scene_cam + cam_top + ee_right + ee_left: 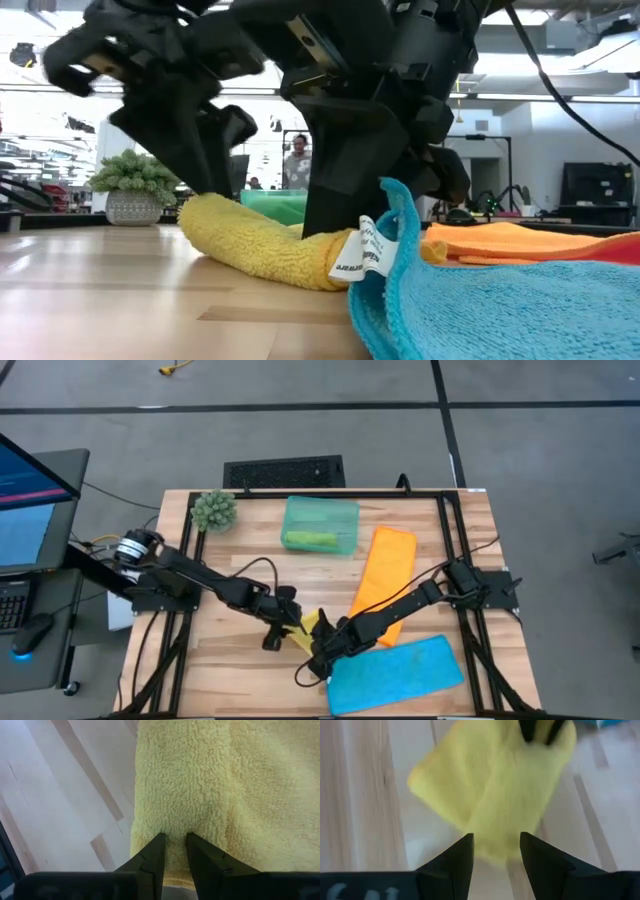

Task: Roll microfiber towels into tight, uniform cylinder then place into a basket
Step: Roll the yellow towel

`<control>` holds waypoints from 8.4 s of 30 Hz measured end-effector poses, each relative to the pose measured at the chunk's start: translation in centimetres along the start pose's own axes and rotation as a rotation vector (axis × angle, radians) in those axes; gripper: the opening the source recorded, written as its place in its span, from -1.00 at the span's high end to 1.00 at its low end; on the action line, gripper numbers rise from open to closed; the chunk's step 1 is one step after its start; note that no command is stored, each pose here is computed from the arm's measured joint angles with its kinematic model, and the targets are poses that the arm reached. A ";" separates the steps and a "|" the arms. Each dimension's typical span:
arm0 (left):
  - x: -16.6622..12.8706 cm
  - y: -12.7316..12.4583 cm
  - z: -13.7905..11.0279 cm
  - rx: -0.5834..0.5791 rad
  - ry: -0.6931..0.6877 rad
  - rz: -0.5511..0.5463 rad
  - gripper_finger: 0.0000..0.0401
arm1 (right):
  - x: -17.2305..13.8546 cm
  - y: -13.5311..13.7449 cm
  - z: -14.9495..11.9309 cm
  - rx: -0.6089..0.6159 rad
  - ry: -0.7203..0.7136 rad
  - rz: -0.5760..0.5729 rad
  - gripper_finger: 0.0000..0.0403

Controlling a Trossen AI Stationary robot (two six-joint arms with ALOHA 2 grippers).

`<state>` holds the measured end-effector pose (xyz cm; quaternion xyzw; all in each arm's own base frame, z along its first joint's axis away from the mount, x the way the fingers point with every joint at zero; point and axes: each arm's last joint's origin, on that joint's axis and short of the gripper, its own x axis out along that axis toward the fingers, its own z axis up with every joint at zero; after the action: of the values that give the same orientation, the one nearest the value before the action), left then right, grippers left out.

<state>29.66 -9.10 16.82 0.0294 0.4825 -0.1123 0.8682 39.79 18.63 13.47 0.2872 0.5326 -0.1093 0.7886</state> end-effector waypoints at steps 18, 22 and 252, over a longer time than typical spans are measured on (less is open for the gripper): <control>1.2 -3.6 -2.1 0.418 -0.130 0.053 0.24 | 0.0 -0.1 0.4 0.013 0.050 0.053 0.47; 2.0 -4.1 -2.2 0.493 -0.140 0.067 0.24 | 0.0 -0.2 0.6 0.018 0.054 0.057 0.47; 3.2 0.2 -2.9 -0.244 -0.131 -0.204 0.21 | 0.3 -2.8 5.0 -0.192 -0.026 0.073 0.59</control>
<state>28.90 -9.02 12.61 -0.1330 0.4355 -0.1422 0.8789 42.49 13.58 13.57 0.2280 0.5197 -0.0327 0.8227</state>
